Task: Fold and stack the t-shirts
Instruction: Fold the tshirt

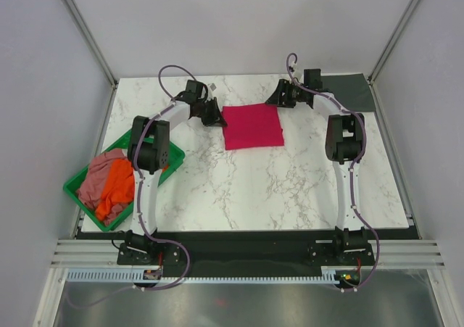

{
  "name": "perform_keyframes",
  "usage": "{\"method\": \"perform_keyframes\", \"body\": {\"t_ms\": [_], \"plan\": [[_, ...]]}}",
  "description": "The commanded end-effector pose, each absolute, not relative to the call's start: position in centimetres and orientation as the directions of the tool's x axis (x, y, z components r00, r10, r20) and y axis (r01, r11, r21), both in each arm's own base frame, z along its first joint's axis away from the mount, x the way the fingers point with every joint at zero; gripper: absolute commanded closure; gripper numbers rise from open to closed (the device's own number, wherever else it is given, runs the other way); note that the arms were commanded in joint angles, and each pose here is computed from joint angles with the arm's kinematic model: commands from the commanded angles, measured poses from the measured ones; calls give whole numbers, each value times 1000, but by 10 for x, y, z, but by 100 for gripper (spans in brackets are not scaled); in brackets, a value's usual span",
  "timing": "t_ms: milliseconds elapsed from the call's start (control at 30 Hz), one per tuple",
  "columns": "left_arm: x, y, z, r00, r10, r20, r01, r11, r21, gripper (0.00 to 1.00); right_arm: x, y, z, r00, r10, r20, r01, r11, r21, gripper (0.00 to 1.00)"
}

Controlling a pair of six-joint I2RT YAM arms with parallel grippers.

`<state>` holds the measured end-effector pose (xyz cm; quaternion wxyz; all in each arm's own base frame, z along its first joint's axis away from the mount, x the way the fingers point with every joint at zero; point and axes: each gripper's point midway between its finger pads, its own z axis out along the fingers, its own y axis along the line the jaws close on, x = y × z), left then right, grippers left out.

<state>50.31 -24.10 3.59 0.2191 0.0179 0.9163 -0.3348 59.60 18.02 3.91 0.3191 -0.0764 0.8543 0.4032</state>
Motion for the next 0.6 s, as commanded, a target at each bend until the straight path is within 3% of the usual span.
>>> {"method": "perform_keyframes", "body": {"t_ms": [0, 567], "plan": [[515, -228, 20, -905, -146, -398, 137, 788, -600, 98, 567, 176, -12, -875, 84, -477, -291, 697, 656, 31], [516, -211, -8, -922, -172, -347, 71, 806, -587, 98, 550, 178, -26, -913, 52, -405, -269, 670, 692, 35]]}}
